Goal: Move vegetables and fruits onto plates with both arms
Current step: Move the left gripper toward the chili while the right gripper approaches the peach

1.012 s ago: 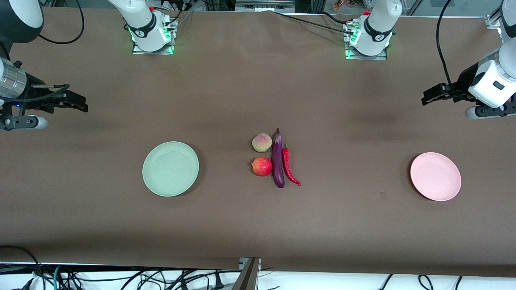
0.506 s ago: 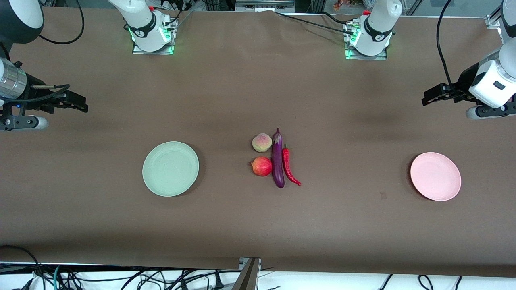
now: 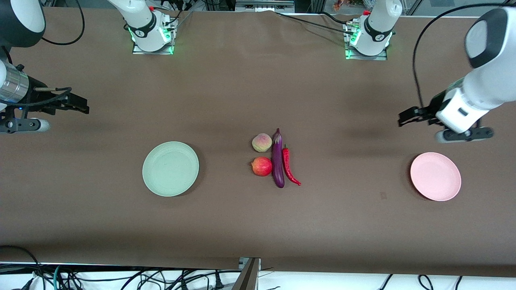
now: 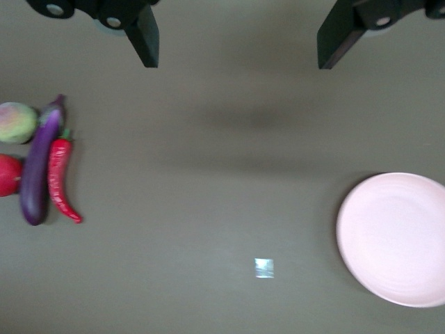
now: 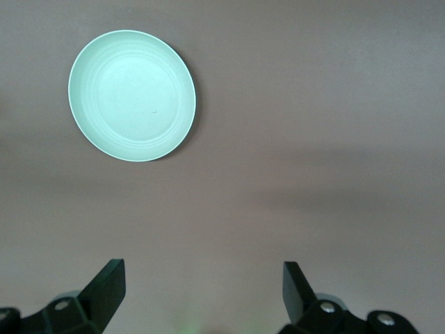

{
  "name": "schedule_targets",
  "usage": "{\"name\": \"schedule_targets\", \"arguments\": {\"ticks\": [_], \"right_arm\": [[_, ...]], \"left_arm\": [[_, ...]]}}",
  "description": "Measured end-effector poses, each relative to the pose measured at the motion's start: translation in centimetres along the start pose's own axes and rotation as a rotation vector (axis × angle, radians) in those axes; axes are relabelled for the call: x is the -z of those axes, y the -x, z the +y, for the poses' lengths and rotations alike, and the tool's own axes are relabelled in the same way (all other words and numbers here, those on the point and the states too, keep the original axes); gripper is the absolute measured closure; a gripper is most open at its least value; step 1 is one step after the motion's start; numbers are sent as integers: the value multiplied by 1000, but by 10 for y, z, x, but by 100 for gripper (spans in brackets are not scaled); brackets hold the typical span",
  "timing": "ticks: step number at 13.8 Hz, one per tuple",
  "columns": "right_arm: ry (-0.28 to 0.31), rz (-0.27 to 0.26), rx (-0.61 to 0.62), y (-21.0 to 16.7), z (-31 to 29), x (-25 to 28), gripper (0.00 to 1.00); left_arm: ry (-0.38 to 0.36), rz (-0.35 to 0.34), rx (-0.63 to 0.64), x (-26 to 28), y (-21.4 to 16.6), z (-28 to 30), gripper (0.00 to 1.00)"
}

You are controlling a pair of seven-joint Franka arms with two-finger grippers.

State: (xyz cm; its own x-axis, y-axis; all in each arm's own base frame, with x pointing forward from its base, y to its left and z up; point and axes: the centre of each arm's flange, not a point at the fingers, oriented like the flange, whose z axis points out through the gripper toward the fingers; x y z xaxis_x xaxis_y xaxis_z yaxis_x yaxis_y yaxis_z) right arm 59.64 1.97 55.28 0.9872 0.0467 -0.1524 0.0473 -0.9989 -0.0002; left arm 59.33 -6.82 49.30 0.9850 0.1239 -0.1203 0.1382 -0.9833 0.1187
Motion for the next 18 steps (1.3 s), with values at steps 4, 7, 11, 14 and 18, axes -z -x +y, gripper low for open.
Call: {"name": "schedule_targets", "arguments": {"ticks": [4,7,11,14,18], "right_arm": [[-17,-44,8,-19,-6,-32,0],[-21,-56,19,-31,-12,-51,0],[-15,-66,76,-57,-48,-94,0],[-10,-39,101,-74,-93,-123,0],[-5,-5,47,-87,-151,-160,0]], "left_arm": [[67,11,73,-55,-30,44,0],[62,28,132,-105,-27,113,0],[55,45,211,-180,-25,170,0],[43,50,225,-241,-21,197,0],[50,84,263,-302,-30,219,0]]}}
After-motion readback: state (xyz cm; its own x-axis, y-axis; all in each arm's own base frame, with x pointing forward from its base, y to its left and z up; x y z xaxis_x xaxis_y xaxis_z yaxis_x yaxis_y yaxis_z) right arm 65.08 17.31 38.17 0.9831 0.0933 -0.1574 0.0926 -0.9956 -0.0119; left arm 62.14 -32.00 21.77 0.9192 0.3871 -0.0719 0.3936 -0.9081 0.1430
